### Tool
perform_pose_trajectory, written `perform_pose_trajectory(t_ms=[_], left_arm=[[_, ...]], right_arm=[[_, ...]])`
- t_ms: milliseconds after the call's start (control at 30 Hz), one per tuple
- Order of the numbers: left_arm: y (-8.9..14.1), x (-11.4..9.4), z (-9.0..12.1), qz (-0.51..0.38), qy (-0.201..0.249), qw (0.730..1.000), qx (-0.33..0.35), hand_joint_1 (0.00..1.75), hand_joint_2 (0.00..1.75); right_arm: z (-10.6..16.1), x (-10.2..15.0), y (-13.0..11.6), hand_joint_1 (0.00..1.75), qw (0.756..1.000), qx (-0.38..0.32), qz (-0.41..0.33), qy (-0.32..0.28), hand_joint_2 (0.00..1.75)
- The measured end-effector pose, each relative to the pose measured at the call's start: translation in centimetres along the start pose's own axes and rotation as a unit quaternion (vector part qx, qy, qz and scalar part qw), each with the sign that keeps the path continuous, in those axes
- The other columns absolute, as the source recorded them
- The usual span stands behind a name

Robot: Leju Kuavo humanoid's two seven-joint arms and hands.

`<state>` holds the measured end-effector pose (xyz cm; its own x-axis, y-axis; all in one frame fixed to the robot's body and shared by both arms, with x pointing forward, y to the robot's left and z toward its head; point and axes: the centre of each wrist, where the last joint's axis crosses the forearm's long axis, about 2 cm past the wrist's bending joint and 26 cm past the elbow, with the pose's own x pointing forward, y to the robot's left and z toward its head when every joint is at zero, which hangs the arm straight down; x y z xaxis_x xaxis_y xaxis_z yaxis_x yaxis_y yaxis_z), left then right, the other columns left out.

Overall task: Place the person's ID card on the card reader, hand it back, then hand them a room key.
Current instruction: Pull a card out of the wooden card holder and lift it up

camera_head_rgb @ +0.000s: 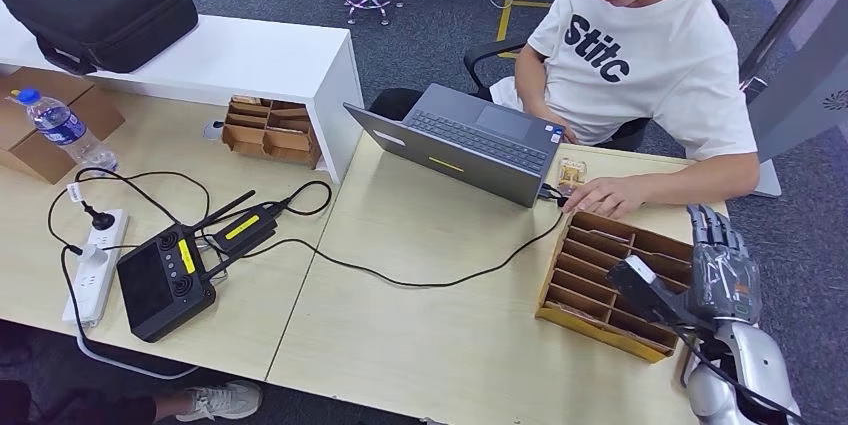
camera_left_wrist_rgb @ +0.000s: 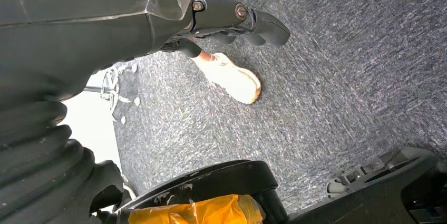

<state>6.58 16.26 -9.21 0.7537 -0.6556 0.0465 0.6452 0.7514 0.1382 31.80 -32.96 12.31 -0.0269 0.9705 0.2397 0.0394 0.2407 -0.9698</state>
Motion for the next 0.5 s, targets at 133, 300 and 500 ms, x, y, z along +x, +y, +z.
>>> perform_pose_trajectory(t_ms=[133,300,500], left_arm=[[0.0,0.0,0.0,0.0,0.0,1.0,0.0,0.0,1.75],[0.0,0.0,0.0,-0.001,0.0,1.0,0.0,0.0,1.75],[0.01,0.0,0.0,-0.001,0.0,1.0,0.0,0.0,1.75]], right_arm=[[0.0,0.01,0.04,0.49,1.0,0.001,0.0,0.0,1.75],[0.02,0.07,0.19,1.2,1.0,0.003,0.0,0.0,1.75],[0.01,0.23,0.25,1.34,1.0,0.004,-0.001,-0.002,1.75]])
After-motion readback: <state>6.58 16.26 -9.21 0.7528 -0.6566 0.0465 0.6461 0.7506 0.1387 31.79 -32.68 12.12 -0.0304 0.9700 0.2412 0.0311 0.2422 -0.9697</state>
